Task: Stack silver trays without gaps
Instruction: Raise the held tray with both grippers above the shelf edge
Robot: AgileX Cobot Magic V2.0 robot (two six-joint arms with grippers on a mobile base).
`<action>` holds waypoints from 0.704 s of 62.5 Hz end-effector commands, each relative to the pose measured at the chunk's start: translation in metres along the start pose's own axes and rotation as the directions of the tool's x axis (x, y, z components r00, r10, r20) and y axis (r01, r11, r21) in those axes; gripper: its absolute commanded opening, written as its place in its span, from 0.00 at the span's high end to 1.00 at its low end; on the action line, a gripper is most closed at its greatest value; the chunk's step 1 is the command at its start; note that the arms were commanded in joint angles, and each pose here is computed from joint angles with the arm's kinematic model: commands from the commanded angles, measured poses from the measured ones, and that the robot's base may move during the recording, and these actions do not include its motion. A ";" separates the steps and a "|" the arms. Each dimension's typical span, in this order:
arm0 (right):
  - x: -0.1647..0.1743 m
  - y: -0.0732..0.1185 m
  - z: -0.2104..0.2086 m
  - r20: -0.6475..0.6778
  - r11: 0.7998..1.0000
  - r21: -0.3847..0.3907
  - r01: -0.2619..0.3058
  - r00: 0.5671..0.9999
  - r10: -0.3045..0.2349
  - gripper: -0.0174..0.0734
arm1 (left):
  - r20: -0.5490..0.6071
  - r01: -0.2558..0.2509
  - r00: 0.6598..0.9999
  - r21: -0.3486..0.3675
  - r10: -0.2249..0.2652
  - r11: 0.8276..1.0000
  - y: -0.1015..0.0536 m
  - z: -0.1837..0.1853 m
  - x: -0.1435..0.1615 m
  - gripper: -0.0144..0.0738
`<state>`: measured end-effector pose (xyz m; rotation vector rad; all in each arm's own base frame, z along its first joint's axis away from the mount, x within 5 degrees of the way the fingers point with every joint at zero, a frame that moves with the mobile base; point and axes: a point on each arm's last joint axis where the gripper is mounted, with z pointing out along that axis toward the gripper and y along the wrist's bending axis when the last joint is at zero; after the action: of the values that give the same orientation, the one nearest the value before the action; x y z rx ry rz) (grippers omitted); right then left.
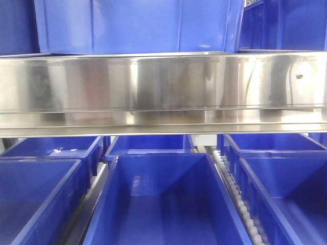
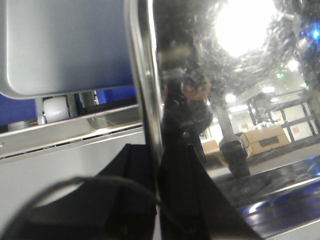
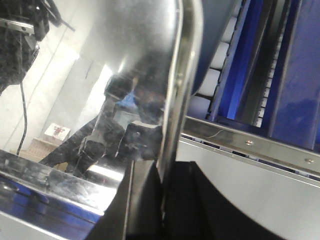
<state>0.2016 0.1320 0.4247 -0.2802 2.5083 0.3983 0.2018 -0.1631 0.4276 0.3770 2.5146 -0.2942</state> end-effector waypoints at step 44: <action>-0.094 -0.001 0.066 0.142 0.997 -0.007 -0.072 0.987 0.073 0.75 | 0.145 0.103 0.986 -0.179 -0.078 0.978 0.048 0.052 -0.084 0.89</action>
<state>0.3075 0.1657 0.4063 -0.1705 2.5104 0.3704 0.3051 -0.1556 0.4133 0.1693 2.4994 -0.0983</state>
